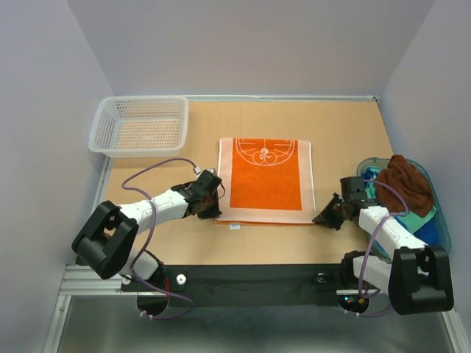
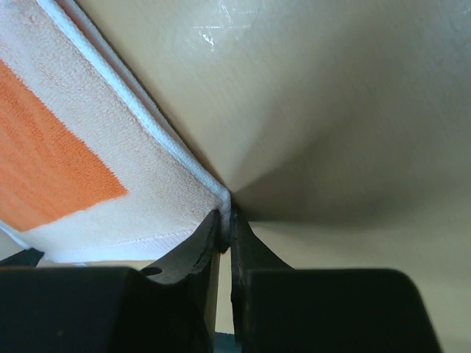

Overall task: Fold and stack the towels
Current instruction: Fold the towel

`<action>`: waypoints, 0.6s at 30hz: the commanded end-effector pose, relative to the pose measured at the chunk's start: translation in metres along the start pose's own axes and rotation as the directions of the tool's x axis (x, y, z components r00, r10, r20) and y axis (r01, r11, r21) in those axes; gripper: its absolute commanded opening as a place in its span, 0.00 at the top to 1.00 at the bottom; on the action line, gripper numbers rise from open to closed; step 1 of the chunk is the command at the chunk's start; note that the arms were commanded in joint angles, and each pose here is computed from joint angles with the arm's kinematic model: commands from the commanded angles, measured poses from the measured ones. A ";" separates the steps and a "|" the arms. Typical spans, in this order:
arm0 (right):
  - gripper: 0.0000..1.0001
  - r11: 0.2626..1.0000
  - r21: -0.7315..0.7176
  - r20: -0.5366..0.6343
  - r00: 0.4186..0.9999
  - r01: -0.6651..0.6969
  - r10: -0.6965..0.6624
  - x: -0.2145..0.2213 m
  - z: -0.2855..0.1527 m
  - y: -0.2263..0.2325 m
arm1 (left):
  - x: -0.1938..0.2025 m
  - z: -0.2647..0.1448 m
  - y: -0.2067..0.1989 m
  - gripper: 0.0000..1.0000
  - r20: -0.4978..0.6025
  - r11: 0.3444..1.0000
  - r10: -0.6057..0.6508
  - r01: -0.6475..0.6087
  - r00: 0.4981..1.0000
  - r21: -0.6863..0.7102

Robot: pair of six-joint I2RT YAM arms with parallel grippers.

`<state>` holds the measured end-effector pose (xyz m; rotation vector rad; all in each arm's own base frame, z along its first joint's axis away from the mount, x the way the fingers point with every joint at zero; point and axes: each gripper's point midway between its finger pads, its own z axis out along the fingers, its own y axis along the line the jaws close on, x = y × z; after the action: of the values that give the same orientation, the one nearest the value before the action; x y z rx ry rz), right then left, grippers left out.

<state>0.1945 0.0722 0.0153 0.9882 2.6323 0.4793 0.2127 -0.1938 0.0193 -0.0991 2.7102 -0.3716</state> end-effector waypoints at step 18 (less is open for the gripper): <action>0.99 0.991 0.129 0.174 0.984 0.025 -0.047 -0.080 0.017 0.017 | -0.040 0.008 0.036 1.00 0.049 0.984 -0.011 0.020 0.999 -0.175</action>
<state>0.2563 0.0649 0.0174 1.0001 2.6114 0.4056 0.2532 -0.1931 0.0217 -0.1832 2.6738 -0.3479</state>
